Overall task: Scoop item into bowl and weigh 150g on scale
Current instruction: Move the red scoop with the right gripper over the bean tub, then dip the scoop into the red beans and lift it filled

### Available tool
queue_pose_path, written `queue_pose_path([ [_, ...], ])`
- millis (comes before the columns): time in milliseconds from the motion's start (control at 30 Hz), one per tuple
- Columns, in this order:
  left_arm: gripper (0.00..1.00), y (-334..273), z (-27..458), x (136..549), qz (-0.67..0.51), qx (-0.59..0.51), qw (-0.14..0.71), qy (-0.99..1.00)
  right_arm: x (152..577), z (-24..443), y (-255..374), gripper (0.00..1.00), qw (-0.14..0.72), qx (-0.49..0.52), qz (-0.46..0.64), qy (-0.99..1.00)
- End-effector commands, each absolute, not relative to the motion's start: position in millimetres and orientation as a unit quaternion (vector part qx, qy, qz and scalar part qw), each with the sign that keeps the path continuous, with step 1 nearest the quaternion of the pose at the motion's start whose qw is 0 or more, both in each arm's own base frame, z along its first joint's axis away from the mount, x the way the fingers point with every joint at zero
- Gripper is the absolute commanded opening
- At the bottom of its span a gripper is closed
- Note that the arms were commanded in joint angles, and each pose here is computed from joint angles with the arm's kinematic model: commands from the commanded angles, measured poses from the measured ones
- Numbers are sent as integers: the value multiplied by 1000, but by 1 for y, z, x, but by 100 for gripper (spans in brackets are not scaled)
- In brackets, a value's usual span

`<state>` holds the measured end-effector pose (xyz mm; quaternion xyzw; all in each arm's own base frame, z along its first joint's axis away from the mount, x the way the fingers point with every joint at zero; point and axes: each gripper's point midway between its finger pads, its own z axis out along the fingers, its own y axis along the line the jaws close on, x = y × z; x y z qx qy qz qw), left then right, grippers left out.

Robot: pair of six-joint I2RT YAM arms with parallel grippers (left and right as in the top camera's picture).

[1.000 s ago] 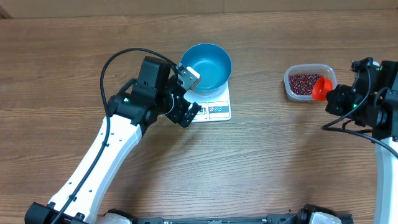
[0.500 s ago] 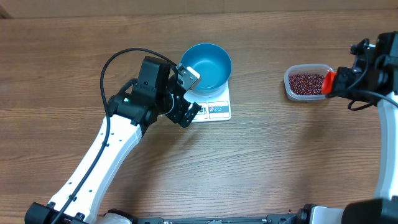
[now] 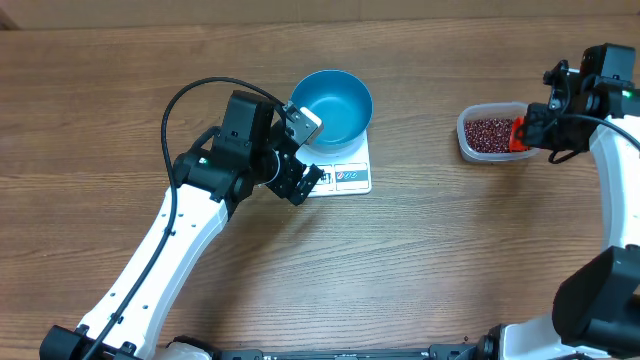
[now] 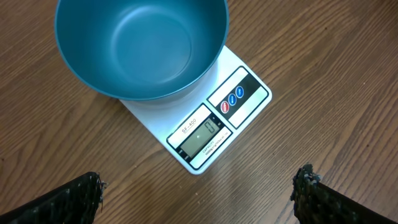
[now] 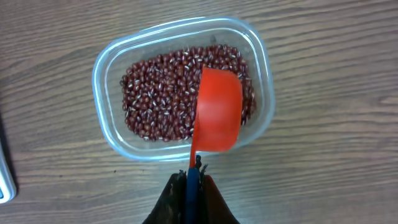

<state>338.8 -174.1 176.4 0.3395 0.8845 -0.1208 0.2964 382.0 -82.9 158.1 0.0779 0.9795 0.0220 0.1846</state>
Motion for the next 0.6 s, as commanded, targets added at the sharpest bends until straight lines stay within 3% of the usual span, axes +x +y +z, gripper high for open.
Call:
queue_pose_path([
  [0, 99, -174, 186, 344, -117, 339, 310, 880, 390, 152, -89, 4, 182, 74, 16, 980],
  [567, 99, -174, 186, 344, -117, 339, 310, 880, 394, 115, -69, 4, 144, 73, 82, 983],
])
